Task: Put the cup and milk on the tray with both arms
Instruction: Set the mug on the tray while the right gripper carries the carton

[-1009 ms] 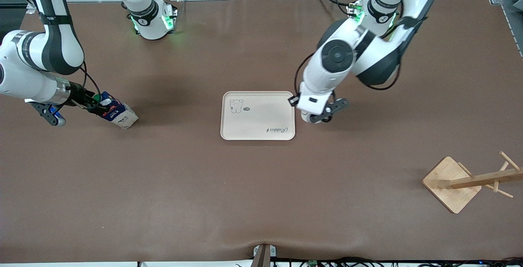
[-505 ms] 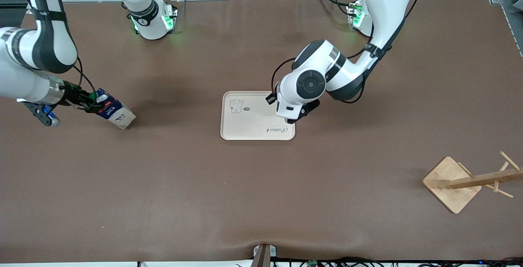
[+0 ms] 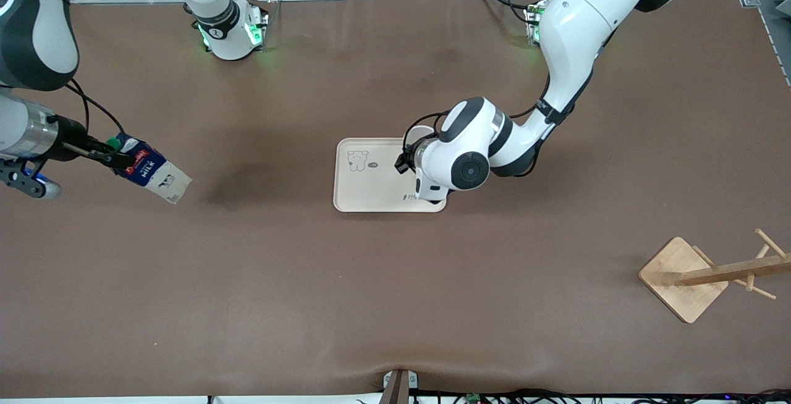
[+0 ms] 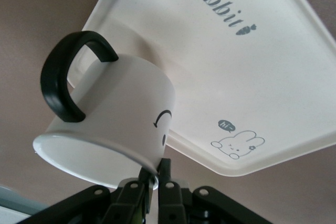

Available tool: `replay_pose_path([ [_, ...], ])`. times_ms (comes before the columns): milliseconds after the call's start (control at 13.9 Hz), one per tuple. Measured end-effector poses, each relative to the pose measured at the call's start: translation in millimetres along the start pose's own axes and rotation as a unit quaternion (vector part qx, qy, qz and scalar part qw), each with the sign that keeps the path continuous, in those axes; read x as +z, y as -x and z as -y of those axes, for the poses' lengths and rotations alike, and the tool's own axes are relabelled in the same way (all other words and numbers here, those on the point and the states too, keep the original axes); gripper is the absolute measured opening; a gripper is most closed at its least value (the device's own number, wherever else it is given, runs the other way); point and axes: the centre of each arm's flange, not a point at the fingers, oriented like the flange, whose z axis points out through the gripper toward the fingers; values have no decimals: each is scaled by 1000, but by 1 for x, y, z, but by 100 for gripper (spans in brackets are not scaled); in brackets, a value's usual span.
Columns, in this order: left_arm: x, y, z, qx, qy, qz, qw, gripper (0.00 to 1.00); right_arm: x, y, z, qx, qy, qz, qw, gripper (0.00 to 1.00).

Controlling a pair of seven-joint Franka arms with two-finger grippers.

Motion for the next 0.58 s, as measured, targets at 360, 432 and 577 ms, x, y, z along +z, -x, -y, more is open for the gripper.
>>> replay_pose_path([
  [360, 8, -9, 0, 20, -5, 4, 1000, 8, 0, 2, 78, -100, 8, -12, 995, 56],
  [432, 7, -11, 1, 26, -4, 4, 1000, 8, 6, 2, 97, -114, 11, -11, 993, 56],
  [577, 7, -13, 1, 30, -4, 4, 1000, 10, 19, 5, 128, -130, 18, -5, 991, 56],
])
